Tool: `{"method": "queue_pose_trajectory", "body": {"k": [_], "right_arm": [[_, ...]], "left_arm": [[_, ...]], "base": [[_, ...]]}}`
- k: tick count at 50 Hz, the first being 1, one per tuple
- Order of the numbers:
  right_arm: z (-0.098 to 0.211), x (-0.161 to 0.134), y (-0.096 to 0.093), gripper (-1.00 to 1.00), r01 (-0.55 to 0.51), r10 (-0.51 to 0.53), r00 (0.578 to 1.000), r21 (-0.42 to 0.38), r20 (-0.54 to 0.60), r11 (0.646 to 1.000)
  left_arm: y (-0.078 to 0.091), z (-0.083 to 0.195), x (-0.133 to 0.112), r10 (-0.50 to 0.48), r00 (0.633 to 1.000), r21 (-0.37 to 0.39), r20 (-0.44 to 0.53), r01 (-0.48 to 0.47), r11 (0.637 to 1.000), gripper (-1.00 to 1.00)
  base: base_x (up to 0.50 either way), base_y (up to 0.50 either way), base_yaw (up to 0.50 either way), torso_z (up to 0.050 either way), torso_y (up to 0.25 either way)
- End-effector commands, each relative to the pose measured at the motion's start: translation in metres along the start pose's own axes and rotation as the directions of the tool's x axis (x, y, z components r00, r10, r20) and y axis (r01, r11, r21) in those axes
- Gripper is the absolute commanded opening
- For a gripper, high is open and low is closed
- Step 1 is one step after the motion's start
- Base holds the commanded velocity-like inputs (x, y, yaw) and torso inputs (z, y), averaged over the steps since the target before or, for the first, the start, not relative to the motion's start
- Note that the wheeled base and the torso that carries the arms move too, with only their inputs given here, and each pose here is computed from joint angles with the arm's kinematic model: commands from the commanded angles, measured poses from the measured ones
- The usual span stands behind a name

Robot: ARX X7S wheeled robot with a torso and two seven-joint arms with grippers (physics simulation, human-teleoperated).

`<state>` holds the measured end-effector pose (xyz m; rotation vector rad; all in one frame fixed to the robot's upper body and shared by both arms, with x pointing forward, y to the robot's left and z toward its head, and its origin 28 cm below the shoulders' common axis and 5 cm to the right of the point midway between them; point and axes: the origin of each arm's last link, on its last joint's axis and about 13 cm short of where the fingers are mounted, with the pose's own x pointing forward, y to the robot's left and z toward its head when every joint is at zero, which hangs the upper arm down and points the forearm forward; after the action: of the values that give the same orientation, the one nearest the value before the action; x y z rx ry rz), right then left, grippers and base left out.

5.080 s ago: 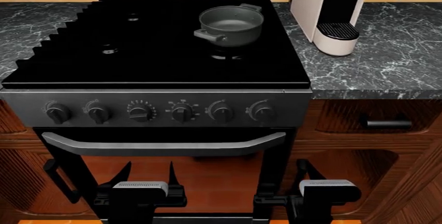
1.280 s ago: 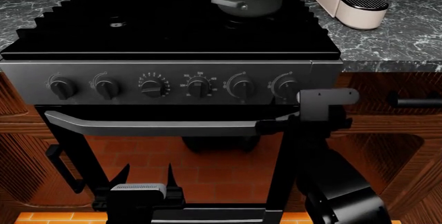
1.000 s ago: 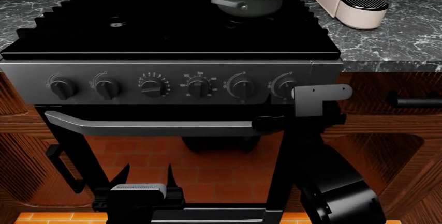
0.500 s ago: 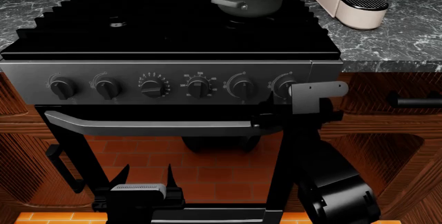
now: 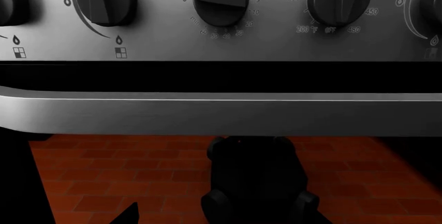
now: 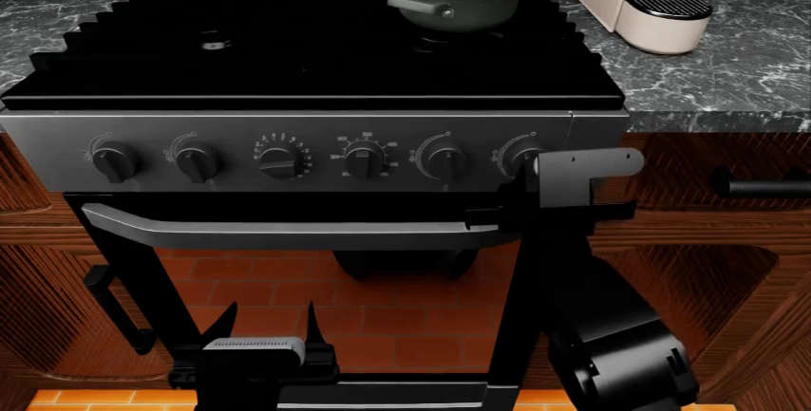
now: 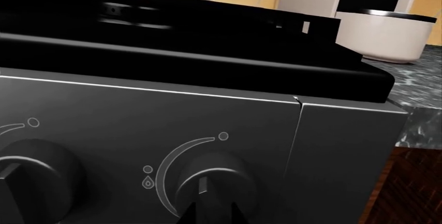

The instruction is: Turn off the front right burner of the stove.

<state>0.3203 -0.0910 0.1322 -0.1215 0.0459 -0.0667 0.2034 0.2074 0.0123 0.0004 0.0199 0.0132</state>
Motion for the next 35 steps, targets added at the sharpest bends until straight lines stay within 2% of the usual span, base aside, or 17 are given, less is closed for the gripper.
{"method": "queue_pose_trajectory", "body": {"k": [1, 11, 35], "right_arm": [[-0.0016, 0.0003, 0.0021, -1.0, -0.034, 0.034, 0.999, 0.003, -0.008, 0.999], [-0.0016, 0.0002, 0.0015, -1.0, -0.055, 0.055, 0.998, 0.008, 0.023, 0.998], [0.0007, 0.0022, 0.0011, -1.0, -0.086, 0.088, 0.996, 0.178, -0.006, 0.98]], "left_arm": [[0.0002, 0.0, -0.0002, 0.0, 1.0, 0.001, -0.001, 0.0, 1.0, 1.0], [0.0, -0.0001, -0.0002, 0.001, 1.0, 0.0, 0.0, -0.001, 1.0, 1.0], [-0.0004, 0.0, 0.0003, 0.0, 1.0, 0.002, -0.002, 0.0, 1.0, 1.0]], "base": [[0.0, 0.0, 0.0, 0.0, 0.0], [0.0, 0.0, 0.0, 0.0, 0.0], [0.0, 0.0, 0.0, 0.0, 0.0]]}}
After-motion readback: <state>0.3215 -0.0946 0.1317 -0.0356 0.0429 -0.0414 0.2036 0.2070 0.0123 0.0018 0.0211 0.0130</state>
